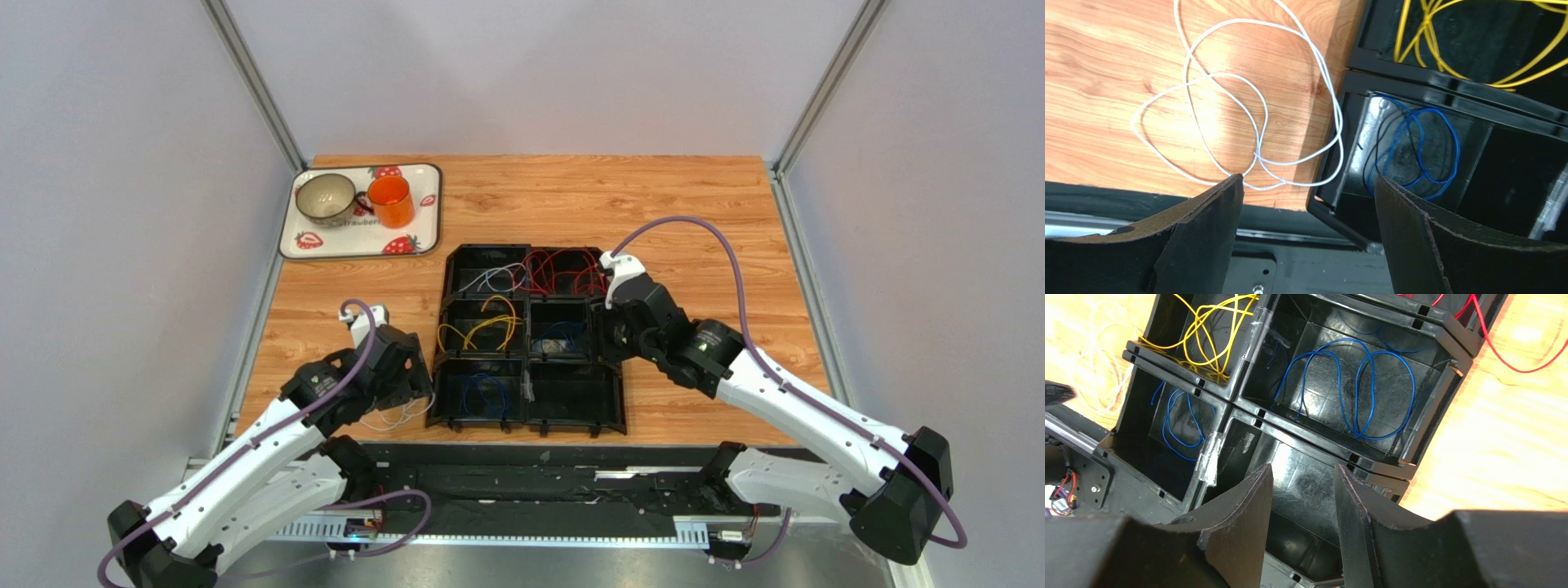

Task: Untangle the cables

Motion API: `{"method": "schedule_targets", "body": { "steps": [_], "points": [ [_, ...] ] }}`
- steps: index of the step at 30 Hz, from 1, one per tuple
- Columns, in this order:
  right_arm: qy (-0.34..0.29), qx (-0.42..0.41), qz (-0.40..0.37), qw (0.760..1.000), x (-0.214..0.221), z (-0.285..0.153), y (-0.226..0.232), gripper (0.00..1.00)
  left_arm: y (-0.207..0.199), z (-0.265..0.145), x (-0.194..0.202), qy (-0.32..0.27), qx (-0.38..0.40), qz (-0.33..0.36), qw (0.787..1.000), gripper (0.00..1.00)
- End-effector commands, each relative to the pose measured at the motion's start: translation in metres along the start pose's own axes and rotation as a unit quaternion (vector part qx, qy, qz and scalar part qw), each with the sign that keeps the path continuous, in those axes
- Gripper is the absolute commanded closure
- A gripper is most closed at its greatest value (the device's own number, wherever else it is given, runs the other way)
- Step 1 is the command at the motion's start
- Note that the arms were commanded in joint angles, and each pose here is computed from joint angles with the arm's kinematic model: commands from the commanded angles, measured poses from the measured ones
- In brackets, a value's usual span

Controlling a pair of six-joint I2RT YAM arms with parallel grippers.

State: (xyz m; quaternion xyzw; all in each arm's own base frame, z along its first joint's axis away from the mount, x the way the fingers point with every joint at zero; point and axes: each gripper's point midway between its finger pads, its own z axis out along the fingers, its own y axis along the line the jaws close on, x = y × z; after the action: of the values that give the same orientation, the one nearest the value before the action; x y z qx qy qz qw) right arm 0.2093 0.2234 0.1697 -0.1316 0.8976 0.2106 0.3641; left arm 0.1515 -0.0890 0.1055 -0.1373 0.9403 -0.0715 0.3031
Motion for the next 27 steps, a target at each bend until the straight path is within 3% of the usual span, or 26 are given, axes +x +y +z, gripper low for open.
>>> {"method": "schedule_targets", "body": {
  "steps": [1, 7, 11, 22, 27],
  "points": [
    [-0.013, -0.018, 0.011, 1.0, -0.005, 0.003, 0.009, 0.55, -0.009, 0.014, 0.0, -0.016, 0.018, -0.026, 0.999, 0.15],
    [-0.011, -0.016, 0.008, 1.0, -0.005, 0.005, 0.008, 0.55, -0.015, 0.026, -0.001, -0.028, 0.032, -0.018, 0.999, 0.19],
    [-0.01, -0.017, 0.008, 1.0, -0.005, 0.006, 0.009, 0.55, -0.017, 0.036, 0.003, -0.023, 0.032, -0.007, 0.999, 0.3],
    [-0.006, -0.014, 0.007, 1.0, -0.003, 0.01, 0.008, 0.55, -0.02, 0.053, 0.013, -0.027, 0.051, 0.003, 0.998, 0.38],
    [-0.001, -0.012, 0.006, 1.0, -0.001, 0.012, 0.008, 0.55, -0.019, 0.055, 0.014, -0.028, 0.05, 0.005, 0.998, 0.48]
  ]
}}
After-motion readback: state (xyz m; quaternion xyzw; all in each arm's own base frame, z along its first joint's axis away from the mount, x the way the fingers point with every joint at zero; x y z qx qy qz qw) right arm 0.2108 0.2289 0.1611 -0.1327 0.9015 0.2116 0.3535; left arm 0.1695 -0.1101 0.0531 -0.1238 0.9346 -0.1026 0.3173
